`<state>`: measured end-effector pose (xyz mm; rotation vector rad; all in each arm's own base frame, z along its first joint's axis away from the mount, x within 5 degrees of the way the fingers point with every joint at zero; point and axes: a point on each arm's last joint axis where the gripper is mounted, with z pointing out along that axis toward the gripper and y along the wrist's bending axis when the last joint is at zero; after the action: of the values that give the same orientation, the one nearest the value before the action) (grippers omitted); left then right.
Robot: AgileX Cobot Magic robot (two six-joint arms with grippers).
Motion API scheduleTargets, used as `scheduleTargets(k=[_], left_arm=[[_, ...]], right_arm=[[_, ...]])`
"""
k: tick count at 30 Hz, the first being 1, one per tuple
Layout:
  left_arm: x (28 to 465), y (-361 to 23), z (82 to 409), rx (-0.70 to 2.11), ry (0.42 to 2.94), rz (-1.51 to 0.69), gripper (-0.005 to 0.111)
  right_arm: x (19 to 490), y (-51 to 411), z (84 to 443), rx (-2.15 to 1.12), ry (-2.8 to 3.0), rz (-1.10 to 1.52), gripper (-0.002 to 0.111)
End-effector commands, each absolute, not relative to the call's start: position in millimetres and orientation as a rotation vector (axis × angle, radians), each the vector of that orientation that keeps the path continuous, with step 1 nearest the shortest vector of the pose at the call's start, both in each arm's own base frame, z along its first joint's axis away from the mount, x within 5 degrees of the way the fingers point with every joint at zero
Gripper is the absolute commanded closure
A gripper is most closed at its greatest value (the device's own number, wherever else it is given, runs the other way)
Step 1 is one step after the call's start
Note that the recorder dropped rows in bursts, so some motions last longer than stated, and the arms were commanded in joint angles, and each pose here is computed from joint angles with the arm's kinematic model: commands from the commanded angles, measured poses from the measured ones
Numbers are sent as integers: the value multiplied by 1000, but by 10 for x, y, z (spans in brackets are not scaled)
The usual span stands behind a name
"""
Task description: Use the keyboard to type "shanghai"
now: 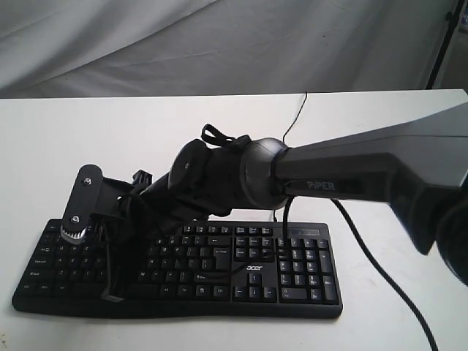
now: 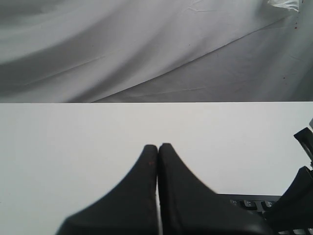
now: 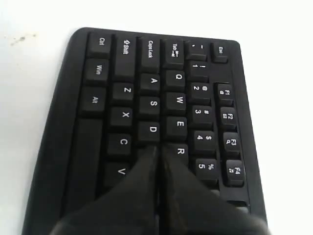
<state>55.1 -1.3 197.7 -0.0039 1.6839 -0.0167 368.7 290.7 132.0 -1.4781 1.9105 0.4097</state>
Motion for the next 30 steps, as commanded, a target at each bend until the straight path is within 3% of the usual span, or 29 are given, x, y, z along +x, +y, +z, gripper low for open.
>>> scheduleTargets(k=[1,30], left_arm=[[554,-16,1975,-4,1685,-24,106],[554,-16,1975,-4,1685,-24,106]], right_arm=[[3671,2905,1372,-1498,1893,412,108],[3636,2732,1323,-1501,1953,401,108]])
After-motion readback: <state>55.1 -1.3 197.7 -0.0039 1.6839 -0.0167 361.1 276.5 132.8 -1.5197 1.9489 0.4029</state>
